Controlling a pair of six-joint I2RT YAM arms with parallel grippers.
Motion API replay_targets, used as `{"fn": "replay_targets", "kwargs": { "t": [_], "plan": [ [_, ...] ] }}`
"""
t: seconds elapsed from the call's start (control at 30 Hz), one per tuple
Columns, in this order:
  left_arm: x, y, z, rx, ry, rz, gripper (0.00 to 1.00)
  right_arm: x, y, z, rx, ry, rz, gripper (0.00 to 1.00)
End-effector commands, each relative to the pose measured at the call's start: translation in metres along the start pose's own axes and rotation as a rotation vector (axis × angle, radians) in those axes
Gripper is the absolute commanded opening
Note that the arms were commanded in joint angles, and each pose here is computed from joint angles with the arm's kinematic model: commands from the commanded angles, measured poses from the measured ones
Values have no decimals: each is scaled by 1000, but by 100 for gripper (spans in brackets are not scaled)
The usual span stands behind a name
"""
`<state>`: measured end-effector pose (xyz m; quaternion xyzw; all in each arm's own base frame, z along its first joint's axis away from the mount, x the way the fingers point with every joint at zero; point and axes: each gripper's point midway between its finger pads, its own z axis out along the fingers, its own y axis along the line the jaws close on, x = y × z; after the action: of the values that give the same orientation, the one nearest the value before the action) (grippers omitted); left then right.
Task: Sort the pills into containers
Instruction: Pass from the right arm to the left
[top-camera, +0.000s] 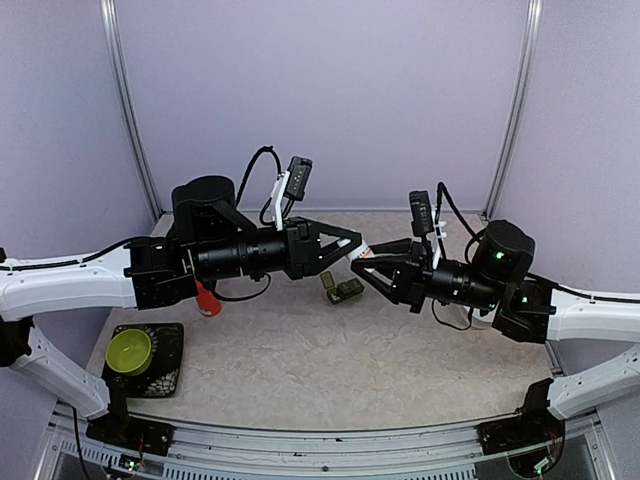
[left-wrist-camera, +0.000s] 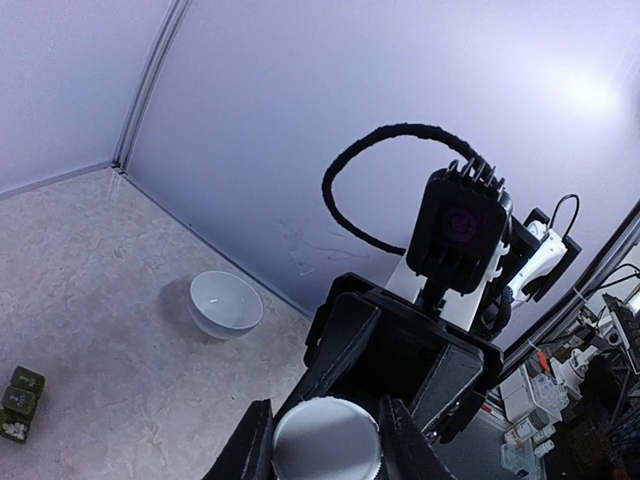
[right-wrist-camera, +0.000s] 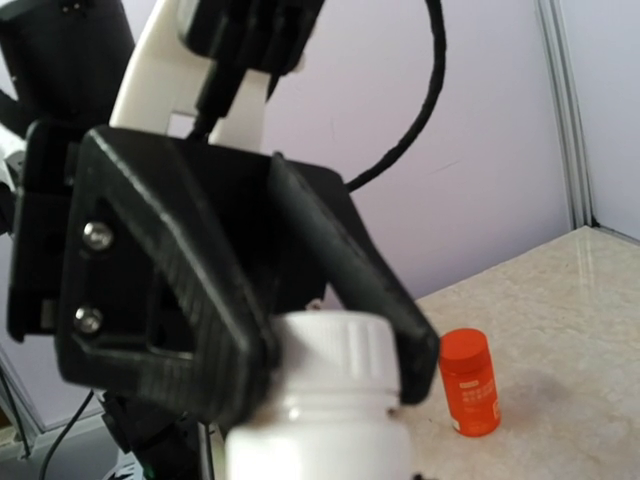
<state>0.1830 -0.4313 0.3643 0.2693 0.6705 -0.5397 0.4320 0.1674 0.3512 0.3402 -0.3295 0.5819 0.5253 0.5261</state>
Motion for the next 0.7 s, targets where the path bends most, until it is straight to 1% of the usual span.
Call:
{"fn": "replay_targets", "kwargs": {
  "t": [0.0,0.07,0.2,0.33,0.5,0.67],
  "plan": [
    [-13,-10,2,27,-23,17,20,-11,-2,4,16,-21,-24,0],
    [-14,-8,2,17,-27,16,19,-10,-3,4,24,-18,-29,2],
    [-18,-4,-1,2,-37,12,19,-6,-8,5,47,-8,-35,18],
    [-16,-2,-1,-5,-32,8,19,-3,-11,6,57,2,-38,29],
    [-15,1,-4,-15,-34,11,19,0,-14,6,73,12,-44,49],
    [-15,4,-6,-24,-34,8,19,3,-20,6,104,21,-47,67]
  ]
}}
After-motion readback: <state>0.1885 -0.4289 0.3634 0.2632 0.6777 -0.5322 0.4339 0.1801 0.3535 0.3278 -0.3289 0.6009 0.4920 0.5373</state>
